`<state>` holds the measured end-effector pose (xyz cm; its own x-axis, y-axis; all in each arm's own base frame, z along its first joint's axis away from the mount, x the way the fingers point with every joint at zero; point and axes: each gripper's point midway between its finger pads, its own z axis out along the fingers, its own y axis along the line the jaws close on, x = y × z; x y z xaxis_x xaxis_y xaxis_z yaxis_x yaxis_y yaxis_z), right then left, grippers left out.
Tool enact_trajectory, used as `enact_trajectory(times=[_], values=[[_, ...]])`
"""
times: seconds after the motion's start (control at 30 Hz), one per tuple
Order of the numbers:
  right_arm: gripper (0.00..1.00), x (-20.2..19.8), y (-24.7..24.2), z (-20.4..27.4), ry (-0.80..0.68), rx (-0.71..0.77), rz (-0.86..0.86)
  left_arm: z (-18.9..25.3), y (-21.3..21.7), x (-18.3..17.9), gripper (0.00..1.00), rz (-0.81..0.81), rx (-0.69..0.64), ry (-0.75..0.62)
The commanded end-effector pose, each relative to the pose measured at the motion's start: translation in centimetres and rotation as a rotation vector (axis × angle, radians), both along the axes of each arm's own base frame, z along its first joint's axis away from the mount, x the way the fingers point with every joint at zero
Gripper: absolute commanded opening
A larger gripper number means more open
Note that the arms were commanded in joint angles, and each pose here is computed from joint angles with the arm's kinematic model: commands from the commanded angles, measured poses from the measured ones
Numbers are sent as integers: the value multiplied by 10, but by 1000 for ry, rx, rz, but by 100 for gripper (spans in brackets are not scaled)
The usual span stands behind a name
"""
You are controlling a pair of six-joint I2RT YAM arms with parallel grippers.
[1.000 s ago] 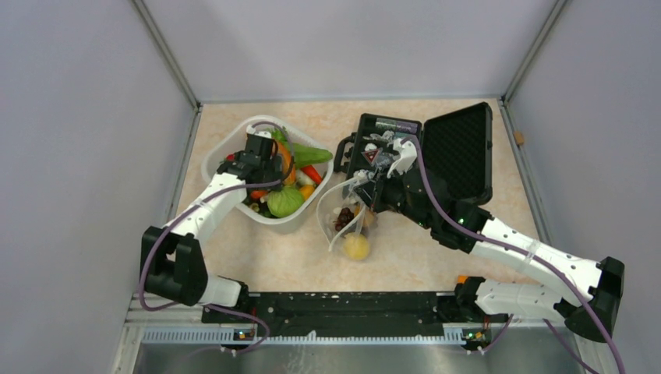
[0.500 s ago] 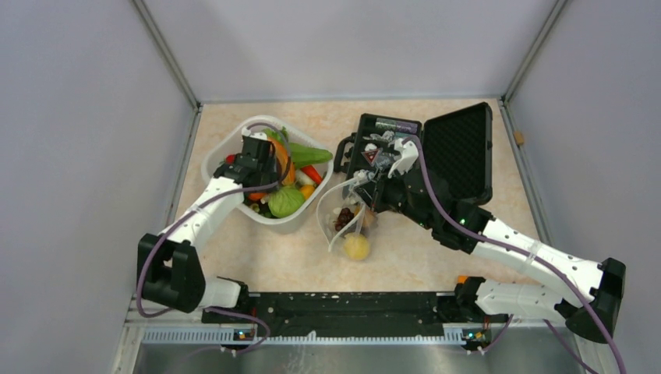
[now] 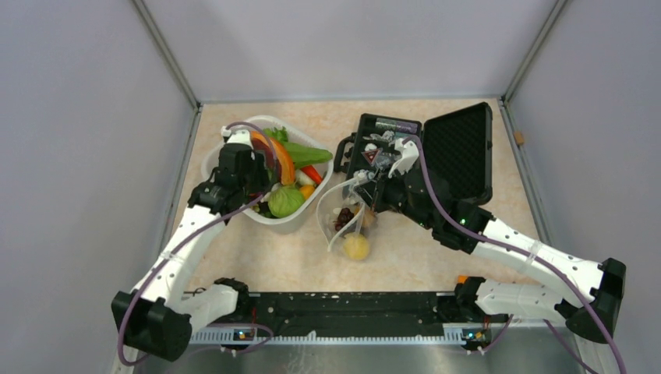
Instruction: Place the food in the zip-top bag and seal the zipper
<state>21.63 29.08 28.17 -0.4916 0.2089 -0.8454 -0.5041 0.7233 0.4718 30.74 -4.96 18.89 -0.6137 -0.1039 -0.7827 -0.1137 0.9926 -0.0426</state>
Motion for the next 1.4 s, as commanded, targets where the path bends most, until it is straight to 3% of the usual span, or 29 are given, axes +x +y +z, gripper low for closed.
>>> enact_trajectory(times=[0.0, 0.13, 0.37, 0.6, 1.0, 1.17, 1.37], values=[[6, 5, -1, 19, -42, 38, -12, 34, -9, -1, 2, -30, -83, -133], [5, 4, 0, 19, -38, 34, -5, 67, -29, -11, 3, -136, -184, -239], [5, 5, 4, 19, -27, 40, 1, 132, -106, -50, 2, -579, -481, -442], [5, 5, 4, 19, -24, 41, -2, 151, -155, -93, 2, -905, -703, -420], [5, 7, 7, 22, -28, 53, -5, 119, -206, -139, 3, -1152, -670, -277], [5, 7, 5, 22, -26, 57, -9, 97, -207, -140, 3, -1130, -624, -206], [5, 5, 5, 28, -36, 77, -2, 61, -204, -119, 8, -1037, -453, -111]])
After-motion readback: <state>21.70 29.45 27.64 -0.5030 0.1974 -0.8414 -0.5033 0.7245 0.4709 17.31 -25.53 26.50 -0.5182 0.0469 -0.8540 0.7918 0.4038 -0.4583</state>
